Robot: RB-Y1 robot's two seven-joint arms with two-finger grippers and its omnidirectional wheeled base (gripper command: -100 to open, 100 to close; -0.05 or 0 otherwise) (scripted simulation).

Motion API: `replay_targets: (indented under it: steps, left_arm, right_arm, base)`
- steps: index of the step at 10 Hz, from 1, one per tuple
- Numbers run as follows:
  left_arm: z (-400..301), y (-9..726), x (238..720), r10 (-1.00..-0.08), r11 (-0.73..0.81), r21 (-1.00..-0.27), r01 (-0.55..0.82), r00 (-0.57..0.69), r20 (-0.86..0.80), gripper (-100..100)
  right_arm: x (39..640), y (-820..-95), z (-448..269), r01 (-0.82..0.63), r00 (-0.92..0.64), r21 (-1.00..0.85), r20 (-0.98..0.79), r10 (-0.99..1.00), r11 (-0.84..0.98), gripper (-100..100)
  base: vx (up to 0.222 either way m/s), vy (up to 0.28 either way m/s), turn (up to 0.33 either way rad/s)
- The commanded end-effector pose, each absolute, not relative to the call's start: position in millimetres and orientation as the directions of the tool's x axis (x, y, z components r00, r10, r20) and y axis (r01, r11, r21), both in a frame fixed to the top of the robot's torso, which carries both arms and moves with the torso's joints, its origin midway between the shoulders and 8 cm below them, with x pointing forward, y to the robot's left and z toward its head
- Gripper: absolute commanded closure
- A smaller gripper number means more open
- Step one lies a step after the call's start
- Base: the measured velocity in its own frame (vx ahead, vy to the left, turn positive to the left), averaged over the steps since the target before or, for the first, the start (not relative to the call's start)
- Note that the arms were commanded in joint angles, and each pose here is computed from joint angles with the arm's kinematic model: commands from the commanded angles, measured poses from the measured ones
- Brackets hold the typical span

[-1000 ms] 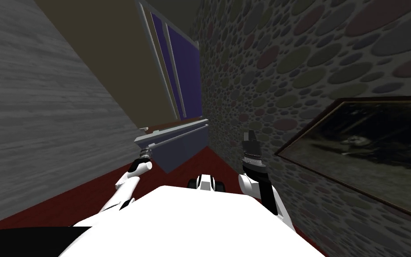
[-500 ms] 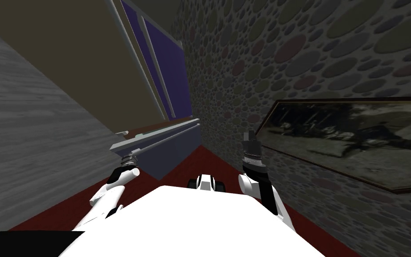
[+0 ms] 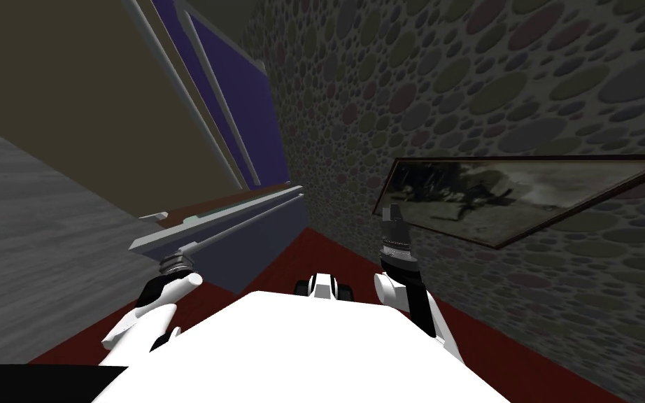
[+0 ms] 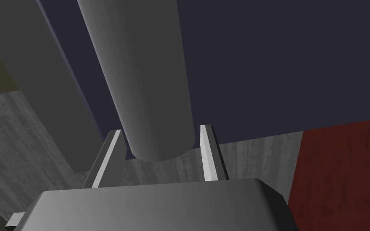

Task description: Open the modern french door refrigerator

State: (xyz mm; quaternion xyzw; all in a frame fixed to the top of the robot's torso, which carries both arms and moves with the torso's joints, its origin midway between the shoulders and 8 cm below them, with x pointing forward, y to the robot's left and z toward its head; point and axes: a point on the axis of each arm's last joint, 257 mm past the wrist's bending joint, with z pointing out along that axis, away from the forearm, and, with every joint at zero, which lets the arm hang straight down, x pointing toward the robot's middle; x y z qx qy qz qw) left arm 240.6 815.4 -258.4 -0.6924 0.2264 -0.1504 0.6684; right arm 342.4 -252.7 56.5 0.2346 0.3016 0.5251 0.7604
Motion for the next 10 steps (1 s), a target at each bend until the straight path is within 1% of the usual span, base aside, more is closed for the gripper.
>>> replay_targets:
  steps: [1, 2, 3, 4, 5, 6, 7, 8, 9, 10]
  left_arm:
    - [-256.3, 821.5, 221.6, -0.484, -0.007, -0.994, -0.108, 0.870, -0.091, 100]
    - [-249.1, 830.4, 205.4, -0.438, -0.003, -0.997, -0.076, 0.897, -0.067, 100]
    - [-249.3, 831.0, 204.2, -0.433, -0.002, -0.997, -0.081, 0.899, -0.072, 100]
    - [-249.3, 831.0, 204.2, -0.433, 0.007, -0.995, -0.100, 0.897, -0.093, 100]
    - [-242.5, 838.7, 189.3, -0.387, 0.007, -0.998, -0.056, 0.921, -0.055, 100]
    - [-242.9, 839.3, 187.9, -0.381, 0.012, -0.997, -0.073, 0.922, -0.072, 100]
    - [-243.0, 839.3, 187.7, -0.380, 0.020, -0.996, -0.092, 0.920, -0.092, 100]
    - [-237.5, 846.2, 171.7, -0.332, 0.019, -0.999, -0.050, 0.942, -0.053, 100]
    - [-238.2, 846.8, 170.0, -0.325, 0.013, -0.999, -0.042, 0.945, -0.044, 100]
    - [-238.2, 846.9, 169.9, -0.325, 0.021, -0.998, -0.064, 0.943, -0.068, 100]
  right_arm:
    - [342.4, -252.7, 56.5, -0.657, 0.267, 0.674, -0.212, 0.940, 0.339, 0]
    - [342.4, -252.8, 56.4, -0.657, 0.267, 0.674, -0.213, 0.940, 0.339, 0]
    - [342.4, -252.7, 56.5, -0.657, 0.267, 0.674, -0.213, 0.940, 0.339, 0]
    - [342.4, -252.8, 56.5, -0.657, 0.267, 0.674, -0.213, 0.940, 0.339, 0]
    - [342.4, -252.8, 56.4, -0.657, 0.267, 0.674, -0.213, 0.940, 0.339, 0]
    - [342.4, -252.8, 56.5, -0.657, 0.267, 0.674, -0.213, 0.940, 0.339, 0]
    - [342.4, -252.8, 56.4, -0.657, 0.267, 0.674, -0.213, 0.940, 0.339, 0]
    - [342.4, -252.8, 56.4, -0.657, 0.267, 0.674, -0.213, 0.940, 0.339, 0]
    - [342.4, -252.8, 56.5, -0.657, 0.267, 0.674, -0.213, 0.940, 0.339, 0]
    - [342.4, -252.8, 56.4, -0.657, 0.267, 0.674, -0.213, 0.940, 0.339, 0]
  base:
    - [-0.045, -0.027, -0.045]
    - [-0.152, -0.002, -0.305]
    - [-0.176, 0.017, -0.265]
    - [-0.074, 0.018, -0.076]
    - [-0.119, 0.009, -0.313]
    - [-0.144, 0.017, -0.240]
    - [-0.066, 0.007, -0.056]
    - [-0.126, -0.013, -0.291]
    - [-0.143, -0.005, -0.253]
    - [-0.064, 0.000, -0.057]
